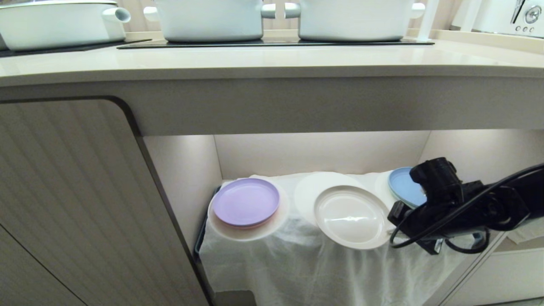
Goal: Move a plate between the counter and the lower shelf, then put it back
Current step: Put the plate in the cupboard
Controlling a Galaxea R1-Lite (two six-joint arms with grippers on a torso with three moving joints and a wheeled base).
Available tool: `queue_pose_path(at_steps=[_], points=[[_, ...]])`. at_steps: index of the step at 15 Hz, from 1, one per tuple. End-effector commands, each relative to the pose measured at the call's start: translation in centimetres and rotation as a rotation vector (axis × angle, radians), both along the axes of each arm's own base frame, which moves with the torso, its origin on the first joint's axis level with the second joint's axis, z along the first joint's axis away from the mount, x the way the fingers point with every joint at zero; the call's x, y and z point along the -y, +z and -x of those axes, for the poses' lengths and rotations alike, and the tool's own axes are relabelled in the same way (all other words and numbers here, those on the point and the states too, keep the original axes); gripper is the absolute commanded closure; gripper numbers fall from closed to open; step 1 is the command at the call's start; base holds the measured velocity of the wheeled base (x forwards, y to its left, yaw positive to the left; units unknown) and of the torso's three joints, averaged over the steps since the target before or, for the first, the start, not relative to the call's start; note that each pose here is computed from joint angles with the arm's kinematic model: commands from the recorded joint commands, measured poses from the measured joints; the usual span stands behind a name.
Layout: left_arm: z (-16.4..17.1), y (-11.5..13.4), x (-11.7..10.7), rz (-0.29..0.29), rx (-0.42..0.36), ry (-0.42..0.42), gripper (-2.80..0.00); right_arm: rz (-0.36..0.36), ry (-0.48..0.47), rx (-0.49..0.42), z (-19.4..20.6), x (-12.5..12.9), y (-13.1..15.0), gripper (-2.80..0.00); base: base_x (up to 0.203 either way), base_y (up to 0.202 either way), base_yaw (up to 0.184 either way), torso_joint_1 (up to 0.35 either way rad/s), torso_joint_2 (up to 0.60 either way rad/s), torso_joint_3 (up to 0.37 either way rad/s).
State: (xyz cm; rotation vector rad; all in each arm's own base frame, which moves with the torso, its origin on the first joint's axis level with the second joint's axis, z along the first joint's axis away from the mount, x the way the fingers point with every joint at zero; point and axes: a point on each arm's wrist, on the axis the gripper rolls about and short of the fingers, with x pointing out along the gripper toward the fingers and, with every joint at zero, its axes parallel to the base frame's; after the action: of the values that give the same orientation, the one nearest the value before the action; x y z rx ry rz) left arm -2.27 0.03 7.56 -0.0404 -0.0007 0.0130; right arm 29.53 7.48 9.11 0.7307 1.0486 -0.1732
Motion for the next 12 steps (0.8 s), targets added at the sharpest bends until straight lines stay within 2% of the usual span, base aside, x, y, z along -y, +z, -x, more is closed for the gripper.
queue_pose_path(at_steps=[1, 4, 12], points=[[0.0, 0.0, 0.0, 0.001, 0.0, 0.001, 0.0, -0.019, -0.034, -0.026, -0.5, -0.2, -0.1, 0.0, 0.0, 0.0, 0.0, 0.0, 0.0, 0.0], [0.0, 0.0, 0.0, 0.001, 0.0, 0.001, 0.0, -0.038, -0.069, -0.048, -1.3, -0.4, 0.3, 0.0, 0.0, 0.0, 0.0, 0.0, 0.0, 0.0], [0.0, 0.0, 0.0, 0.001, 0.0, 0.001, 0.0, -0.034, -0.071, -0.059, -3.5, -1.0, 0.1, 0.0, 0.0, 0.0, 0.0, 0.0, 0.0, 0.0]])
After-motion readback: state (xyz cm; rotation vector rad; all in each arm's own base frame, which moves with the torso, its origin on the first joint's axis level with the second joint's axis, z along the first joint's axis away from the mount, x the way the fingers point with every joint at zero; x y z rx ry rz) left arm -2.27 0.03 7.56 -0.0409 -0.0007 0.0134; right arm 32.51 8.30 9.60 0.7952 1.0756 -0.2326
